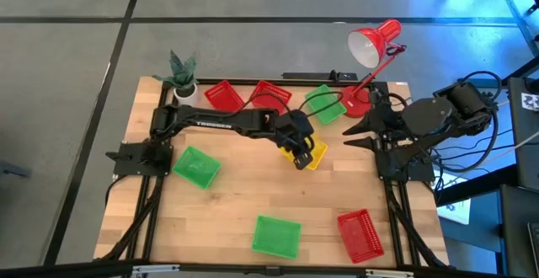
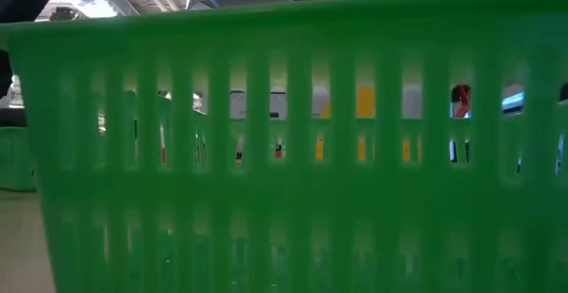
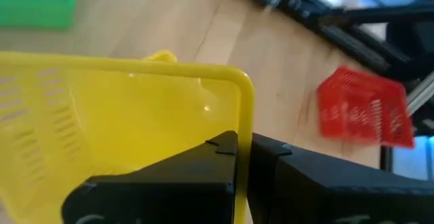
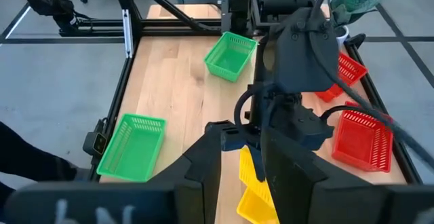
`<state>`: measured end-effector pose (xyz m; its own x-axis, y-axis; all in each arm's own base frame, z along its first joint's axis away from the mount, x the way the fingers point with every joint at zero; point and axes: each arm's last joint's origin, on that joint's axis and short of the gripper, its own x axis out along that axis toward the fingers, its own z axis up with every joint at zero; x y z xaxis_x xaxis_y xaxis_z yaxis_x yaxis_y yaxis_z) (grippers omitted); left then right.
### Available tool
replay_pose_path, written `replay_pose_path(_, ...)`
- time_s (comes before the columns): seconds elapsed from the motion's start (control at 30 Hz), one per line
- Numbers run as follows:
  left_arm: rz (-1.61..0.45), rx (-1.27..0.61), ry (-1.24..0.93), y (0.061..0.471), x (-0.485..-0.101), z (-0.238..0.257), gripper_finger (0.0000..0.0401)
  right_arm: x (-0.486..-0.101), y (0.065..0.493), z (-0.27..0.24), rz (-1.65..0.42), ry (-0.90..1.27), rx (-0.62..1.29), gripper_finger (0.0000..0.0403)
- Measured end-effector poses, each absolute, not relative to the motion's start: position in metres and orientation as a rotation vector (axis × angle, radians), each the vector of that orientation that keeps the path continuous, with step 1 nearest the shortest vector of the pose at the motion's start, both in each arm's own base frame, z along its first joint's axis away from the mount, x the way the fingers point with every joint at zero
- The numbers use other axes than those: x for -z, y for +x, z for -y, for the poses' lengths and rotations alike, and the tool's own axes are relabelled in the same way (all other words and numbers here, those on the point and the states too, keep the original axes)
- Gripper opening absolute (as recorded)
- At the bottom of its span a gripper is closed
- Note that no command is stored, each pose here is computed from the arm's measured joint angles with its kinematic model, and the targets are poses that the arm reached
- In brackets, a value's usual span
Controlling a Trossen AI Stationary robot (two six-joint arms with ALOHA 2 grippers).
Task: Stack baskets by color
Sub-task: Stack the yellow bin on the yellow bin
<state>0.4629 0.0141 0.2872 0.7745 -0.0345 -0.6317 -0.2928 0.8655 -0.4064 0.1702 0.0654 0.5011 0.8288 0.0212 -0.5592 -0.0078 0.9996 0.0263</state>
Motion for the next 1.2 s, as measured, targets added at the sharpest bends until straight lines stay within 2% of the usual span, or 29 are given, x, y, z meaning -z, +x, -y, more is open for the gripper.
replay_pose_path(0.7, -0.865, -0.352, -0.467, 0.447, -0.269, -0.011, 0.0, -0.5, 0.172, -0.066, -0.598, 0.031, -0.012, 0.0105)
replay_pose_path(0.9, -0.84, -0.367, -0.445, 0.447, -0.289, -0.005, 0.0, -0.5, 0.172, -0.066, -0.598, 0.022, -0.015, 0.0105)
replay_pose_path(1.2, -0.824, -0.56, -0.545, 0.439, -0.303, -0.006, 0.0, -0.5, 0.172, -0.066, -0.598, 0.044, -0.008, 0.0105)
